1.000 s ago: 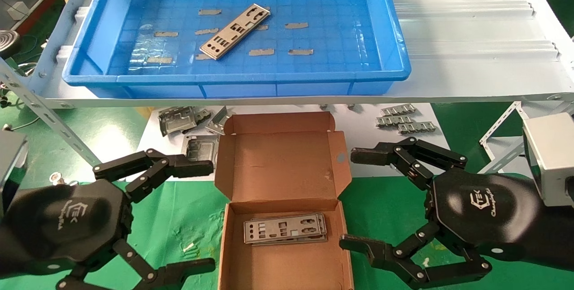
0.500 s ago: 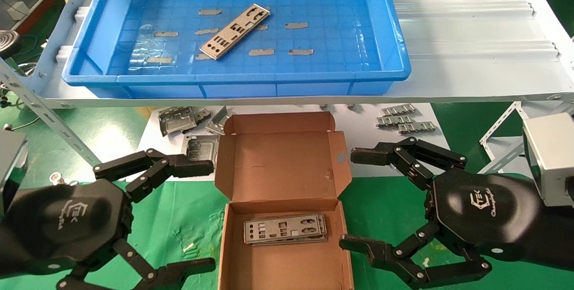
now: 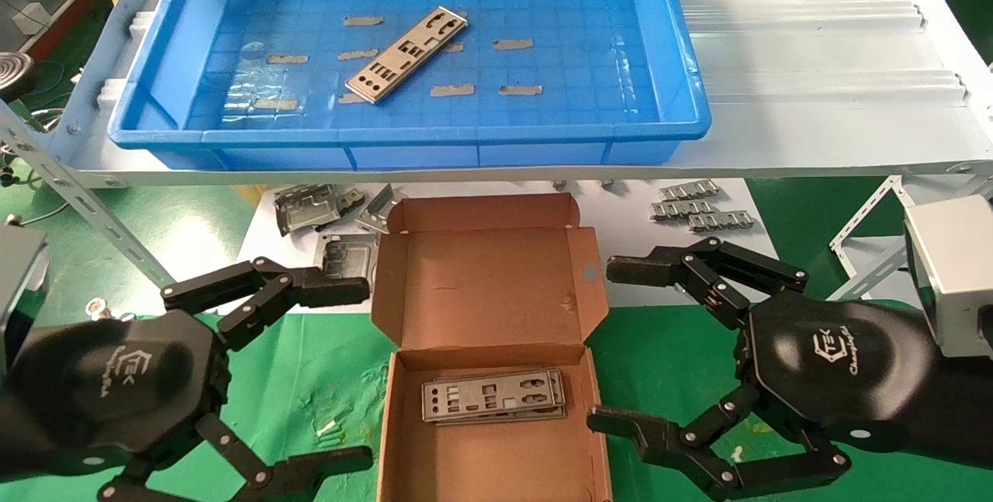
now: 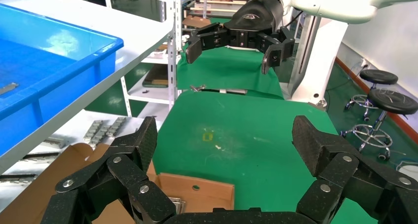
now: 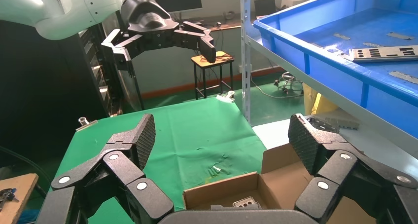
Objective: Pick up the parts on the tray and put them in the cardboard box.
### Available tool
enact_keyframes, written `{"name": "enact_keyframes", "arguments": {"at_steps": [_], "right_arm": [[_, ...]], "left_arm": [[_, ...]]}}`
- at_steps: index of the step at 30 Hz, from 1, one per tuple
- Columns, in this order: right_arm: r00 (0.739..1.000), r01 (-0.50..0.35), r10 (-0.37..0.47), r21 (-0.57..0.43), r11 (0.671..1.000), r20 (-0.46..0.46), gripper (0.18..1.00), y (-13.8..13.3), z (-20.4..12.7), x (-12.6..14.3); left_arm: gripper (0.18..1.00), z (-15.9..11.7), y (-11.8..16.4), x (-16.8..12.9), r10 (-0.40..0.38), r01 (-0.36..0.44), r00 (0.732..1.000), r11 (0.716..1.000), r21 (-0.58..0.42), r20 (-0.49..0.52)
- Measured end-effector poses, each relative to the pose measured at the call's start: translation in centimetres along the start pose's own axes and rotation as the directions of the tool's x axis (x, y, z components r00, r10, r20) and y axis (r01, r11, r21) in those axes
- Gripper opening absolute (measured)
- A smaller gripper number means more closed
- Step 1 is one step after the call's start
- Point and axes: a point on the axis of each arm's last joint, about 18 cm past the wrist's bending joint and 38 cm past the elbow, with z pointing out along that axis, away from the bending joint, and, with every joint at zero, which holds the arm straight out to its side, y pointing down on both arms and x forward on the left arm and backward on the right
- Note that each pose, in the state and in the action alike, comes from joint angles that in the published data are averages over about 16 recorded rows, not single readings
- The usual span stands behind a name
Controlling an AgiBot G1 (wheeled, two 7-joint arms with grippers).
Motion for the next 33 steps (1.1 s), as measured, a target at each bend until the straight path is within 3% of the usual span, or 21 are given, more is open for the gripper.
{"name": "enact_keyframes", "arguments": {"at_steps": [33], "right_arm": [[1.0,0.0,0.0,0.0,1.0,0.0,1.0,0.0,0.0,0.0]], "left_arm": [[1.001,0.0,0.0,0.0,0.0,0.0,1.0,1.0,0.0,0.0]]}}
